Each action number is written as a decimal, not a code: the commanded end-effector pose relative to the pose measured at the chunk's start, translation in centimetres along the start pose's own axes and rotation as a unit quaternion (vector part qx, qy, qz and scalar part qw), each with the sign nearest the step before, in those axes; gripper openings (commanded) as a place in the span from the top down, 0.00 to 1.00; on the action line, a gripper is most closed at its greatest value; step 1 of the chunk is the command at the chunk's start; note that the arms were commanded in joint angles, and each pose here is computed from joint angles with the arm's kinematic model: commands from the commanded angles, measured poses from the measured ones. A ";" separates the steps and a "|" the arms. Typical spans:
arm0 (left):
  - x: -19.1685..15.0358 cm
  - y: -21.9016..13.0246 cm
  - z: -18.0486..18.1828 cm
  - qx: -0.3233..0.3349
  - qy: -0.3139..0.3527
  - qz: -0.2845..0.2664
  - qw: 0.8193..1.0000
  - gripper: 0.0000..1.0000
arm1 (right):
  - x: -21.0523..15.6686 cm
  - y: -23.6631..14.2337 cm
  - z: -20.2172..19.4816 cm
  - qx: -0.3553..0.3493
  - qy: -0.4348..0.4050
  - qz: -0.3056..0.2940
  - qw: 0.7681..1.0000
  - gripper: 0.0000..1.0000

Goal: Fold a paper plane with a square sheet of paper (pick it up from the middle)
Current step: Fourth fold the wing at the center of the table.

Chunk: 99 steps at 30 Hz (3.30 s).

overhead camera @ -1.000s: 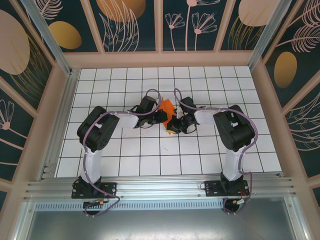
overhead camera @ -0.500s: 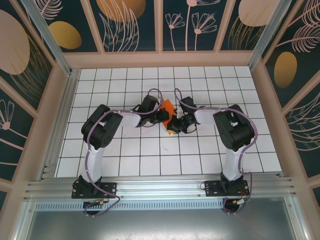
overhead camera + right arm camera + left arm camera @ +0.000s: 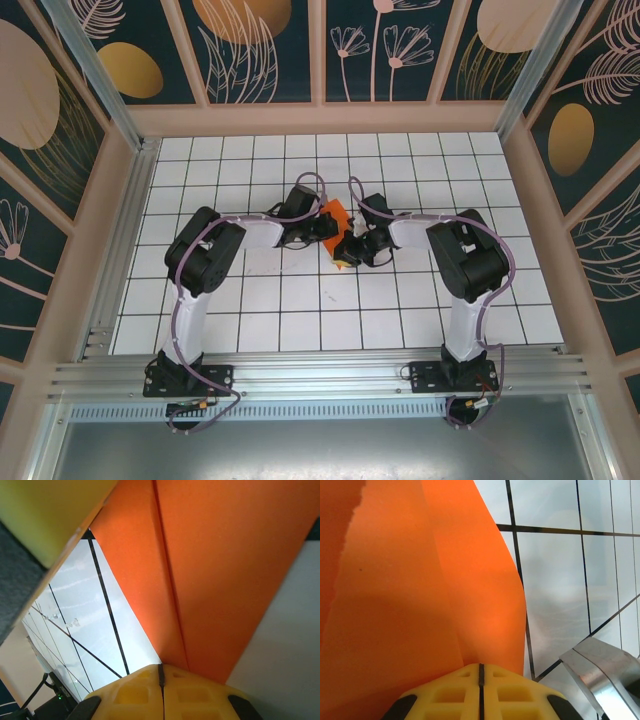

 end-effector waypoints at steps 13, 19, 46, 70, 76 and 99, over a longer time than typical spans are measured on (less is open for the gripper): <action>4.9 1.1 3.4 0.103 -0.026 -0.066 0.992 0.86 | -5.6 3.7 -8.5 -0.194 0.102 0.091 0.971 0.96; 5.8 1.7 3.8 0.111 -0.021 -0.066 0.991 0.87 | -5.7 3.6 -8.4 -0.192 0.101 0.090 0.972 0.96; 12.0 4.6 2.7 0.109 0.011 -0.098 0.989 0.82 | -6.9 3.7 -9.4 -0.202 0.107 0.099 0.968 0.96; 7.8 -11.2 -3.3 0.039 0.042 -0.191 0.980 0.75 | 0.4 -6.4 4.7 0.052 -0.050 -0.105 0.992 0.76; 3.9 -11.7 -2.0 0.009 0.010 -0.162 0.987 0.75 | 3.0 -9.8 5.3 0.071 -0.069 -0.173 0.980 0.71; -2.9 -8.6 -1.8 -0.048 -0.043 -0.092 0.994 0.80 | 9.4 0.4 4.0 0.047 -0.067 -0.055 0.995 0.87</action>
Point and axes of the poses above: each hand's point on the last joint's axis, 136 mm out from that joint toward the fingers, its own y axis out along the fingers, its own z axis along the line the jaws close on, x = y × z, the point moved 10 cm from there along -y, back along the fingers, and after that the axes turned 1 degree about y, right-handed, at the moved point
